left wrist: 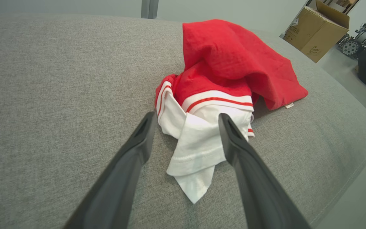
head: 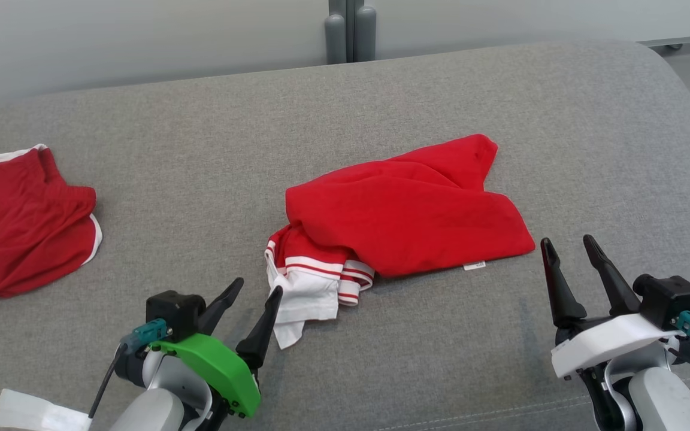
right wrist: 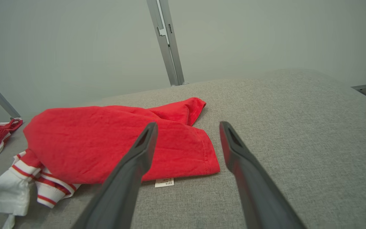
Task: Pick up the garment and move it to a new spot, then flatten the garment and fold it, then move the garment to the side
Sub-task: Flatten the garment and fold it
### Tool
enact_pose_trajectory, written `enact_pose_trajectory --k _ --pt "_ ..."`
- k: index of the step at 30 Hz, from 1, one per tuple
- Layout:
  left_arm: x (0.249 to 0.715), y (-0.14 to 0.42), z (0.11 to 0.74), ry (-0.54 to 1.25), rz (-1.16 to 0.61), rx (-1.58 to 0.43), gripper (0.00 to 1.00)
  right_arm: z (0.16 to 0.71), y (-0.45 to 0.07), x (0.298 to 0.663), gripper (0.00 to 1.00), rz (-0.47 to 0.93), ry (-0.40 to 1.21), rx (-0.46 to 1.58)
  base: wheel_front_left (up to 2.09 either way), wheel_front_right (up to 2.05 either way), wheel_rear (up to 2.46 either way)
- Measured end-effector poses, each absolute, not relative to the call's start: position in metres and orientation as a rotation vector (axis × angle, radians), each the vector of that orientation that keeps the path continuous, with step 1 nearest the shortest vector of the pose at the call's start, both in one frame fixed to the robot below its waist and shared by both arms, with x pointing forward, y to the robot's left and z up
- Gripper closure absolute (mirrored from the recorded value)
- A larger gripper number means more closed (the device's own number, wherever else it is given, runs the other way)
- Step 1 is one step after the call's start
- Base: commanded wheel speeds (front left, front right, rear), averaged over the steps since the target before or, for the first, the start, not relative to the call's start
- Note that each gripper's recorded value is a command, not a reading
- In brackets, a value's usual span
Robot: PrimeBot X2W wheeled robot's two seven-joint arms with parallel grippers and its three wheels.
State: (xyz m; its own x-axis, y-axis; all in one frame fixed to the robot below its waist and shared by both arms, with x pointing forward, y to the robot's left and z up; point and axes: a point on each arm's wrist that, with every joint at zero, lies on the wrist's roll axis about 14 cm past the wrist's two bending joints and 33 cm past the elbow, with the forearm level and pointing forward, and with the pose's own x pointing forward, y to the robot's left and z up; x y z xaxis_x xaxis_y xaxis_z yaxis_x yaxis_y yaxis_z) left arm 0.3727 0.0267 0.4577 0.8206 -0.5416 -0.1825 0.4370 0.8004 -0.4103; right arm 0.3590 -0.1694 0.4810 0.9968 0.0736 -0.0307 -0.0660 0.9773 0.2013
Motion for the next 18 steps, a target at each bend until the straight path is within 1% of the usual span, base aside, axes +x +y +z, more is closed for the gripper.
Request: enact_pose_trajectory --k 10,18 --pt "0.373 0.023 0.453 0.330 -0.562 -0.364 0.00 0.444 -0.179 0.358 0.00 0.041 0.199 0.213 0.00 0.00 0.00" --pt "0.373 0.019 0.445 0.370 -0.579 -0.372 0.00 0.431 -0.188 0.373 0.00 0.027 0.261 0.221 0.00 0.00 0.00"
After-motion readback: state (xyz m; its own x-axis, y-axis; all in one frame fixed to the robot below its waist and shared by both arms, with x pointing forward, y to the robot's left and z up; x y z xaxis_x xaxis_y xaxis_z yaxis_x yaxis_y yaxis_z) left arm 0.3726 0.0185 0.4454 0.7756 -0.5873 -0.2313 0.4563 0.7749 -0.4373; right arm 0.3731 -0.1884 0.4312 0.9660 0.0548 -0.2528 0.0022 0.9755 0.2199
